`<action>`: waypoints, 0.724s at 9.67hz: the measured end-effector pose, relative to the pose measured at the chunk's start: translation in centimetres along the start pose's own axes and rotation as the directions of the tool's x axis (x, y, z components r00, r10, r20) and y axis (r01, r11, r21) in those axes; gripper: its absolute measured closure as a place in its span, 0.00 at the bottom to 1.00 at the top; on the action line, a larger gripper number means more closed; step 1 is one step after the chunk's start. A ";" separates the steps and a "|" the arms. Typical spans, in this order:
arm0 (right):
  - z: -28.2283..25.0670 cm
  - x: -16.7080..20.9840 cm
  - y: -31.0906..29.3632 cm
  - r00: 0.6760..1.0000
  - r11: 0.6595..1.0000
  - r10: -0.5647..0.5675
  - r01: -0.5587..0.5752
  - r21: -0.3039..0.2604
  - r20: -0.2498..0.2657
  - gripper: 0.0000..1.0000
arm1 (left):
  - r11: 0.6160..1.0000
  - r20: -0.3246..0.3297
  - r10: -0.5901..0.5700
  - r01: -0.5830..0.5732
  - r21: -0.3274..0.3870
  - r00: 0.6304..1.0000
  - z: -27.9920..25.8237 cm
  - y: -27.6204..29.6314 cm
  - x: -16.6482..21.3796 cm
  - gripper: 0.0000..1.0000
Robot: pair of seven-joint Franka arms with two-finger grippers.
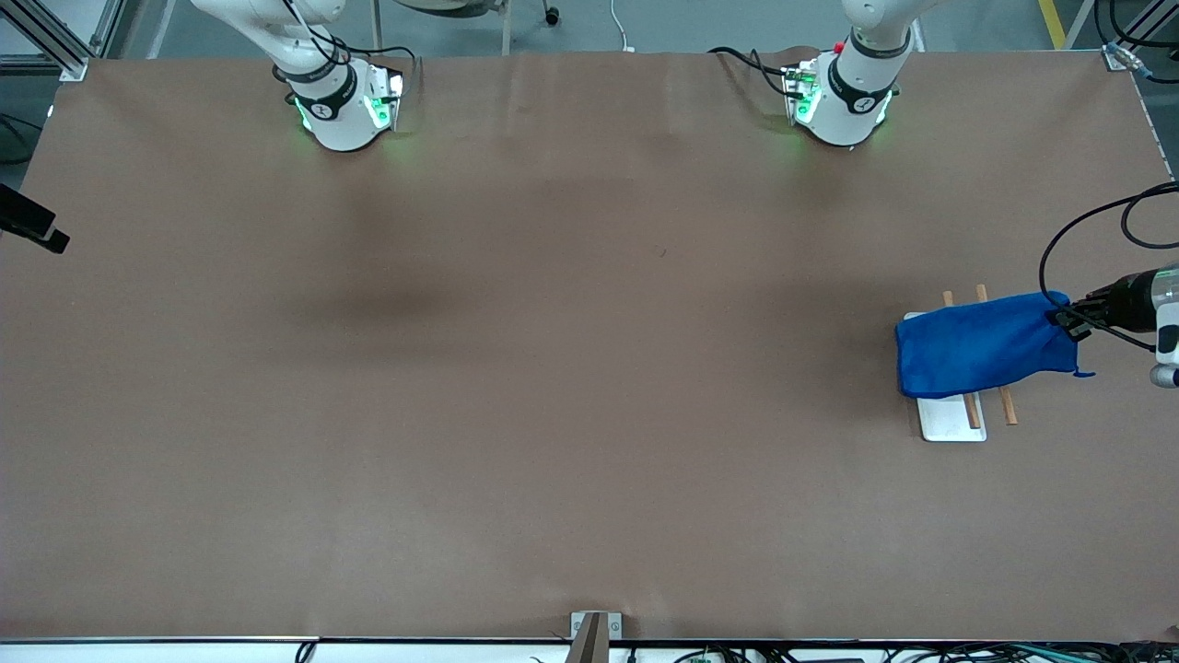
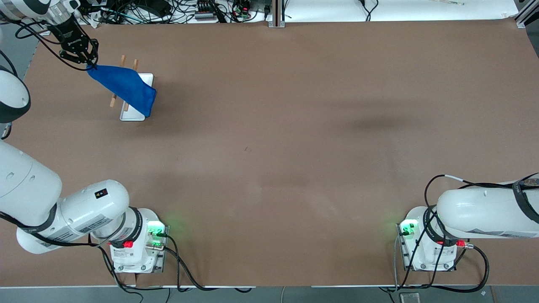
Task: Right arm passes towel to left arm to hang
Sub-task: 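Carry the towel with the left gripper over the white dowel rack, then lower the towel over the dowels and open the left gripper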
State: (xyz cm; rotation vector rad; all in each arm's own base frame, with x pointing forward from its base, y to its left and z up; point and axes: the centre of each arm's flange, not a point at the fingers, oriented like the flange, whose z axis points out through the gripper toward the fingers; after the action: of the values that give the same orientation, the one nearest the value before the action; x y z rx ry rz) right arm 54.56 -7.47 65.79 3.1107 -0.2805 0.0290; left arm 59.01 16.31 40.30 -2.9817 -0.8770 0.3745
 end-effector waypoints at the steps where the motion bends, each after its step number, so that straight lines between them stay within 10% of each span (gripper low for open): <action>1: 0.0 0.0 0.0 1.000 1.000 0.000 0.000 0.000 0.000 0.00 | 1.000 -0.003 0.011 -0.011 -0.005 1.000 0.1 -0.8 0.4 0.97; 7: 0.0 0.0 0.2 1.000 1.000 0.003 -0.003 -0.001 0.003 0.00 | 0.998 -0.002 0.052 -0.052 -0.037 0.999 2.8 -4.5 3.1 0.87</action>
State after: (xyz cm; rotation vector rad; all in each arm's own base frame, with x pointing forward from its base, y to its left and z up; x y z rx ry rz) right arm 54.52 -7.61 65.74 3.1102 -0.2848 0.0238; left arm 58.46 21.57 37.25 -3.0432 -0.8167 0.3624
